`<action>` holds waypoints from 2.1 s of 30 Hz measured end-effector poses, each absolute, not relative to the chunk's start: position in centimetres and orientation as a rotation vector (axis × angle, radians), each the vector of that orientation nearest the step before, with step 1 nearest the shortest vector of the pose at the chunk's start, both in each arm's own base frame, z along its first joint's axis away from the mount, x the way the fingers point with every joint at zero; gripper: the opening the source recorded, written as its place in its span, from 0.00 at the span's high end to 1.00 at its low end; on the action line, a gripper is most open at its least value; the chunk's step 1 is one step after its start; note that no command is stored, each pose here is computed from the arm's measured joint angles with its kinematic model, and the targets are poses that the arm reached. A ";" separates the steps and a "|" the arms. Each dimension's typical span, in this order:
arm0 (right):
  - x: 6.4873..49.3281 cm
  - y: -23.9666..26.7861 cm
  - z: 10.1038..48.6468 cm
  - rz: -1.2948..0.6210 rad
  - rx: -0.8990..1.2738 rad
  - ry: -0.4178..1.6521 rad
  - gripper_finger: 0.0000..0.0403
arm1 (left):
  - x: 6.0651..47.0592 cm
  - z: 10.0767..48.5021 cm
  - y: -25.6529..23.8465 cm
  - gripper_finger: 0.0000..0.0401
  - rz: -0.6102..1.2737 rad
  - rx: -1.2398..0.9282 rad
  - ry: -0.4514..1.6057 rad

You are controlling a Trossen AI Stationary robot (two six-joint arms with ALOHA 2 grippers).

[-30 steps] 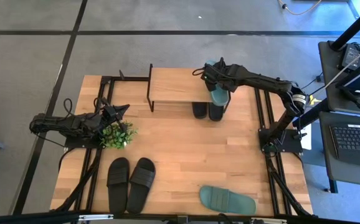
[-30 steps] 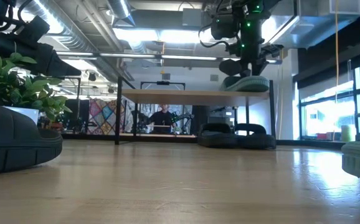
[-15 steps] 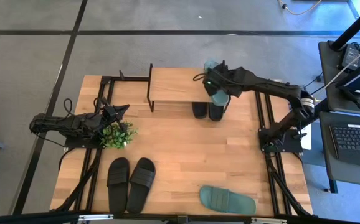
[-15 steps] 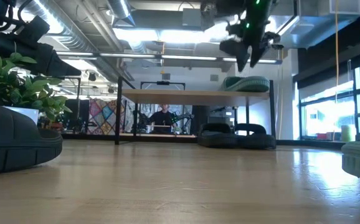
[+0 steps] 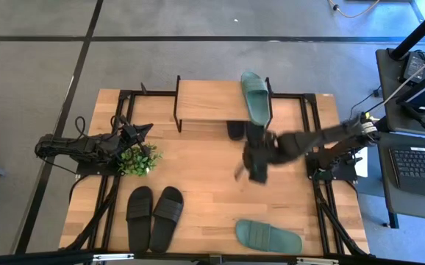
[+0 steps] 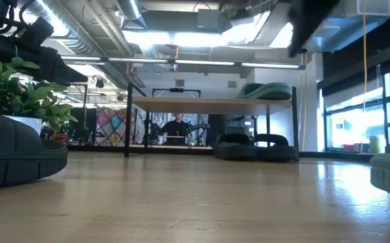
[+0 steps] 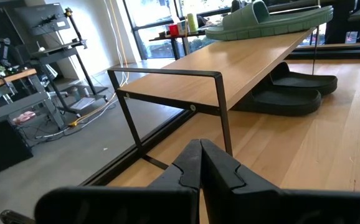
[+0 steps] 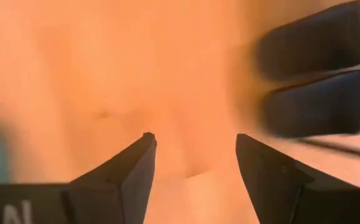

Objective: Pick and place slides into the shelf
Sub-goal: Put the green slide on the shelf

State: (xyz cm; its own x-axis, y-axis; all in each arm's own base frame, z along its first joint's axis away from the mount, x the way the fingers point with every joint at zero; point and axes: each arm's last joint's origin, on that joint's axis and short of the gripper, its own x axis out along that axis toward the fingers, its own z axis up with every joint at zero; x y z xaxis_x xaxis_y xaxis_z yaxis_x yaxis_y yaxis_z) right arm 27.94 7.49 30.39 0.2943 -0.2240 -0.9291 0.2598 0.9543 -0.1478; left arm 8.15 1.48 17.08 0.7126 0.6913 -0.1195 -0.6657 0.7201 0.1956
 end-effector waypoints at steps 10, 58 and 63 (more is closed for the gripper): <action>22.5 18.3 24.6 -0.085 -0.001 1.203 0.45 | 8.1 17.1 1.5 1.00 0.755 0.142 0.190; 20.6 20.9 16.1 0.372 -0.412 0.738 0.45 | 8.1 17.1 1.5 1.00 0.756 0.138 0.188; 21.1 20.5 16.1 0.363 -0.426 0.735 0.45 | 8.1 17.1 1.5 1.00 0.756 0.138 0.188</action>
